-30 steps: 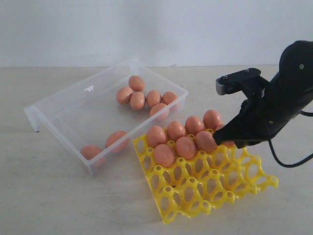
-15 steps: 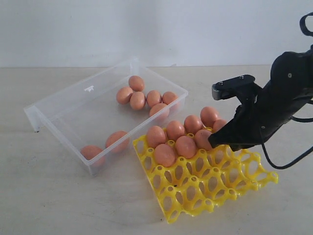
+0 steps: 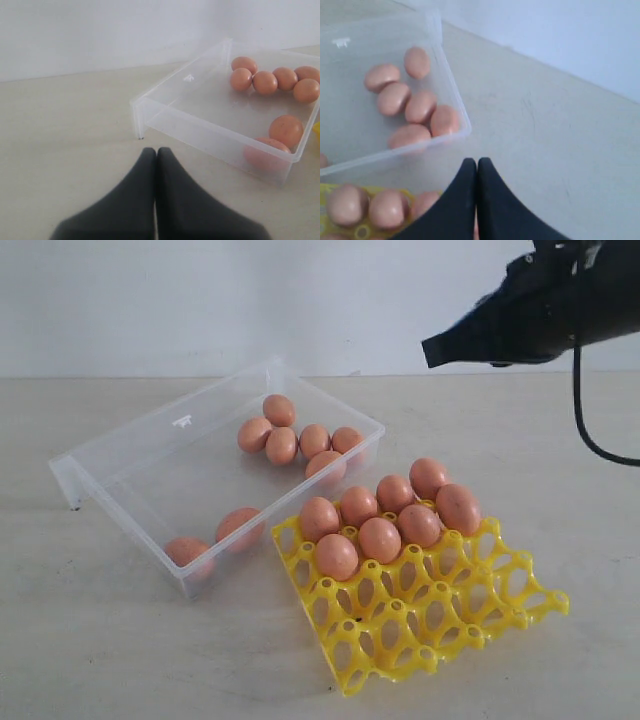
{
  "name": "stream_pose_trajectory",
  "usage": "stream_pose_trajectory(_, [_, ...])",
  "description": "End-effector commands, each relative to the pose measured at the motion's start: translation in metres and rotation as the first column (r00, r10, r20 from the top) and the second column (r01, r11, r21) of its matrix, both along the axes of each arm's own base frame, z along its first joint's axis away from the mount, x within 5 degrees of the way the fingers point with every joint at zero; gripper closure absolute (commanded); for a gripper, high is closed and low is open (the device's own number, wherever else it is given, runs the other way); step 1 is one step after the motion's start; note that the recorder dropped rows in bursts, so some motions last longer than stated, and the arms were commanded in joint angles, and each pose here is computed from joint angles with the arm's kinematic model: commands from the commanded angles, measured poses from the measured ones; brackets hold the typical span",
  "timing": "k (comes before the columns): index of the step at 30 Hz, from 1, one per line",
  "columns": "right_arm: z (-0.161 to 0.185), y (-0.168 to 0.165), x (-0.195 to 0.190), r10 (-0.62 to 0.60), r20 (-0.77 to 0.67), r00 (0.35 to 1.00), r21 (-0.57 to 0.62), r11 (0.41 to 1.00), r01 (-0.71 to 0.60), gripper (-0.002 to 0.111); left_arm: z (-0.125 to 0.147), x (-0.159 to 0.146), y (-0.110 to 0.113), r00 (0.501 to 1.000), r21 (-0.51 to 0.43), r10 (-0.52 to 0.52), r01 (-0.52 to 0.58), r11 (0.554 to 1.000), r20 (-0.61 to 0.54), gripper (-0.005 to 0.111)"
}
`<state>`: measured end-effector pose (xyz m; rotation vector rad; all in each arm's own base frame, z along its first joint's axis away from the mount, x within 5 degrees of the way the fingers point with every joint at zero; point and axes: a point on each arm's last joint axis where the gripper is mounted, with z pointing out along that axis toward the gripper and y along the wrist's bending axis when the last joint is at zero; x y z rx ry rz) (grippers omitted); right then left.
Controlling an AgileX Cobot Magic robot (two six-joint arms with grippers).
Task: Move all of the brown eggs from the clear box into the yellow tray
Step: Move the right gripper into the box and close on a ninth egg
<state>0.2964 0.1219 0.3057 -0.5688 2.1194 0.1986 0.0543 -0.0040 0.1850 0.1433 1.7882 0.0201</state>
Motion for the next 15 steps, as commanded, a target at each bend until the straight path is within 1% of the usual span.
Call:
stream_pose_trajectory(1, [0.009, 0.036, -0.001, 0.16, 0.049, 0.986, -0.046, 0.986, -0.158, 0.109, 0.001, 0.0, 0.0, 1.0, 0.002, 0.003, -0.003, 1.0, 0.007, 0.111])
stream_pose_trajectory(3, [0.01, 0.061, -0.002, 0.231, 0.005, 0.973, -0.048, 0.972, -0.23, 0.109, 0.001, 0.0, 0.0, 1.0, 0.002, 0.003, -0.003, 1.0, 0.007, 0.111])
stream_pose_trajectory(5, [0.008, 0.089, 0.001, 0.302, -0.075, 0.95, -0.047, 0.951, -0.306, 0.109, 0.001, 0.0, 0.0, 1.0, 0.002, 0.003, -0.003, 1.0, 0.007, 0.111])
stream_pose_trajectory(7, [0.002, 0.115, 0.008, 0.354, -0.19, 0.916, -0.06, 0.927, -0.371, 0.109, 0.001, 0.0, 0.0, 1.0, 0.002, 0.003, -0.003, 1.0, 0.007, 0.111])
stream_pose_trajectory(10, [-0.011, 0.143, 0.024, 0.356, -0.393, 0.848, -0.055, 0.911, -0.408, 0.109, 0.001, 0.0, 0.0, 1.0, 0.002, 0.003, -0.003, 1.0, 0.007, 0.111])
stream_pose_trajectory(12, [-0.017, 0.159, 0.036, 0.363, -0.479, 0.799, -0.026, 0.904, -0.426, 0.109, 0.001, 0.0, 0.0, 1.0, 0.002, 0.003, -0.003, 1.0, 0.007, 0.111])
stream_pose_trajectory(14, [-0.021, 0.171, 0.05, 0.362, -0.514, 0.778, -0.02, 0.901, -0.433, 0.109, 0.001, 0.0, 0.0, 1.0, 0.002, 0.003, -0.003, 1.0, 0.007, 0.111])
stream_pose_trajectory(15, [-0.019, 0.176, 0.057, 0.365, -0.504, 0.783, -0.015, 0.902, -0.431, 0.109, 0.001, 0.0, 0.0, 1.0, 0.002, 0.003, -0.003, 1.0, 0.007, 0.111])
